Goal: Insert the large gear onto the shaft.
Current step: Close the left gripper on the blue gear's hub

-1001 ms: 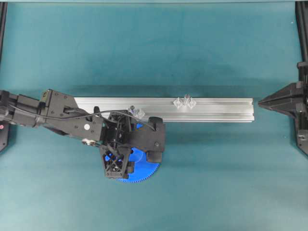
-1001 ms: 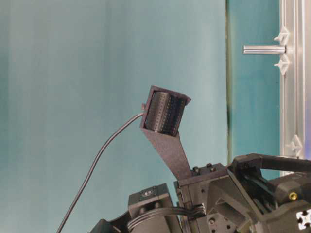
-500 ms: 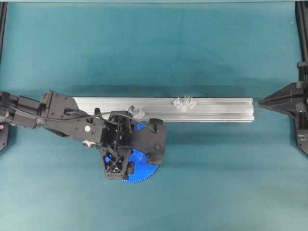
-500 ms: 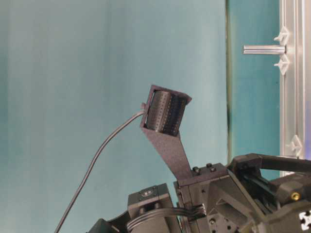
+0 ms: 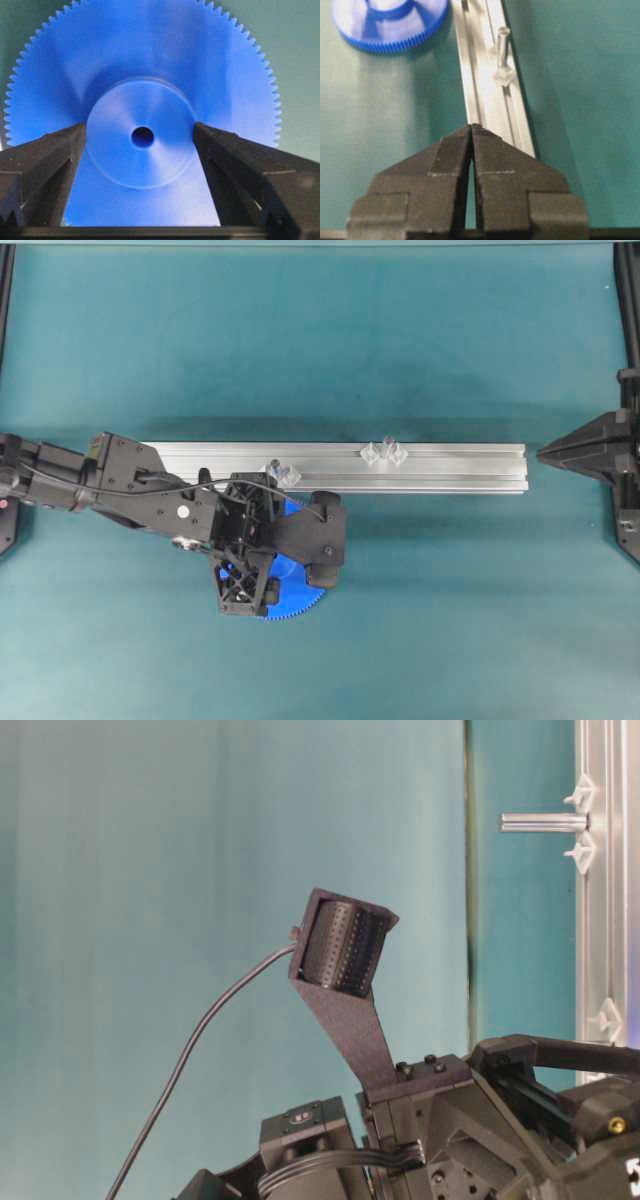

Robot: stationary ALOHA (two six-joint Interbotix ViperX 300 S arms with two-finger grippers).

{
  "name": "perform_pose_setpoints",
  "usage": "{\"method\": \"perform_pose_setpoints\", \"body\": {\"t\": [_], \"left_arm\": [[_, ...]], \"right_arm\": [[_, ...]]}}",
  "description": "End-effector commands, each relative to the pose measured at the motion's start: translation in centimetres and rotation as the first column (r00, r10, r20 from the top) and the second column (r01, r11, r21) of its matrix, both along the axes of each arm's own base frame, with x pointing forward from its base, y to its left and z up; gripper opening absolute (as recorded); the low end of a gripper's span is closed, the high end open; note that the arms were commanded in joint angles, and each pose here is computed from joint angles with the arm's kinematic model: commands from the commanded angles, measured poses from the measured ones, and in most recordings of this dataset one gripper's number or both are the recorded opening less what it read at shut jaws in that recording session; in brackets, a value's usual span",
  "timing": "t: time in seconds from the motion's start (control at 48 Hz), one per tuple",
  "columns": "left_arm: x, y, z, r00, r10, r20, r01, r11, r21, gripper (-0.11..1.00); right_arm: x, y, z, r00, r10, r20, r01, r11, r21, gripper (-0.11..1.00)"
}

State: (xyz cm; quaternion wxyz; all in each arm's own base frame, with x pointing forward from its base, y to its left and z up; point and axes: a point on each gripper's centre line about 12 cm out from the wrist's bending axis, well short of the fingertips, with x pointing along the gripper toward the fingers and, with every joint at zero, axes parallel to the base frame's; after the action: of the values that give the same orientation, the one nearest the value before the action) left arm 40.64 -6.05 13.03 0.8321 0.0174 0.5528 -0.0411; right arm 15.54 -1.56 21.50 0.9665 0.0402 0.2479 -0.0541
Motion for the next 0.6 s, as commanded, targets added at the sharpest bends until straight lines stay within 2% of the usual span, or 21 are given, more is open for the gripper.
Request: {"method": "perform_pose_setpoints", "body": {"t": [0.0,0.584], "left_arm": [[0.19,-0.73,0.73,1.0,-0.017,0.018,0.017,1.0,-0.003,0.91],[0.1,-1.29,0.35,1.0,-0.018,-0.013,0.017,1.0,-0.003,0.91]], "right_arm": [[0.18,-0.03,0.35,1.0,-0.006,0.012,0.006,1.0,0.009,0.09],[0.14,-0.05,0.17,1.0,-0.008,0.007,0.008,1.0,0.01,0.09]]}}
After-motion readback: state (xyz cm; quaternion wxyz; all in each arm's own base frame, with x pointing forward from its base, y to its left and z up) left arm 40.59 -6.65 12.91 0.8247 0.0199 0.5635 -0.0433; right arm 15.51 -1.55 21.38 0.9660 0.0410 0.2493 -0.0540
